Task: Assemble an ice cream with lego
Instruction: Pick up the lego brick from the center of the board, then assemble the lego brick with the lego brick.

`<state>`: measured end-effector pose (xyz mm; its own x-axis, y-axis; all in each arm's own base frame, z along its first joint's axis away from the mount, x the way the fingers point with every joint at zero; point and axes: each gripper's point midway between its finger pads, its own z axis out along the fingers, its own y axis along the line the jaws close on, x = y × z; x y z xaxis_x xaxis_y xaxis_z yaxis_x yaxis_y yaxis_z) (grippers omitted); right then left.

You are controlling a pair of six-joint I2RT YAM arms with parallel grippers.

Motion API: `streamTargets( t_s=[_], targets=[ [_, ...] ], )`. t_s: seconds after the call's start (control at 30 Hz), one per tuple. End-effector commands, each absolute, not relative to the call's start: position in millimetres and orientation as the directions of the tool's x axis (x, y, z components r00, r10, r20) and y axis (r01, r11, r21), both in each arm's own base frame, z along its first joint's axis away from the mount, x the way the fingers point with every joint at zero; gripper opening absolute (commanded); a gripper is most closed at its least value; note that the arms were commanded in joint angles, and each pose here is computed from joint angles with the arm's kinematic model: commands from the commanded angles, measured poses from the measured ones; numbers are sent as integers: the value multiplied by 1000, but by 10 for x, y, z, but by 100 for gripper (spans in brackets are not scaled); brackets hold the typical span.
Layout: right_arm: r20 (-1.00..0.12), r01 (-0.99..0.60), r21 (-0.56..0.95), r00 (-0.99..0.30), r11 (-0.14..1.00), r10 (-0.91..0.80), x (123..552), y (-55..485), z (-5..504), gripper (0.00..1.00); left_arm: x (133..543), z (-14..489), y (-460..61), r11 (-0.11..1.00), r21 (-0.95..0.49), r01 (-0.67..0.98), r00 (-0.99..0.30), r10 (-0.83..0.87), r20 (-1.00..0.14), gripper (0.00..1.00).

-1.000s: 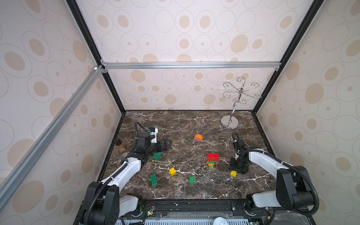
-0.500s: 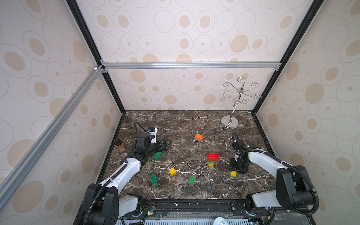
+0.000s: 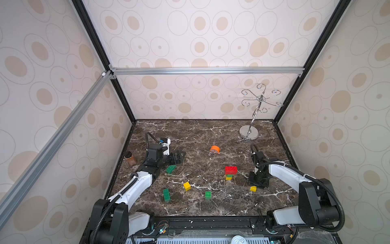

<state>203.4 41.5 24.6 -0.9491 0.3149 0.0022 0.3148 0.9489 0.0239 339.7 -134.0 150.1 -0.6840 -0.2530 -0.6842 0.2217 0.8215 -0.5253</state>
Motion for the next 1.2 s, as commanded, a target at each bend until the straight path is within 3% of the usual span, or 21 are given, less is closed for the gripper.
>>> streamTargets(
  t_s=[0.0,0.07,0.3,0.5,0.7,0.8,1.07,1.17],
  targets=[
    [-55,277,20,-959,961,278,2096,394,508,4,3431,1664,-1323,826,-508,244,-655,-247,-715,100],
    [-119,245,25,-962,969,247,2185,375,738,0,3428,1666,-1322,827,-507,244,-655,-245,-715,100],
    [-300,-32,142,-954,989,13,2453,653,1507,0,3426,1670,-1327,825,-509,248,-653,-246,-716,100],
    [-377,-370,59,-868,927,-322,2488,975,1933,0,3419,1677,-1328,826,-504,254,-651,-239,-720,100],
    [-470,-676,52,-666,735,-579,2416,1340,2237,0,3425,1659,-1355,817,-511,267,-651,-238,-721,100],
    [-487,-807,67,-540,587,-687,2355,1519,2334,0,3437,1648,-1372,814,-512,275,-651,-234,-722,100],
    [-374,-976,22,-210,218,-903,2282,1765,2256,0,3435,1598,-1428,786,-541,299,-656,-243,-715,100],
    [-333,-990,22,-139,140,-933,2320,1778,2229,0,3443,1567,-1440,779,-549,302,-662,-242,-709,100]
  ],
)
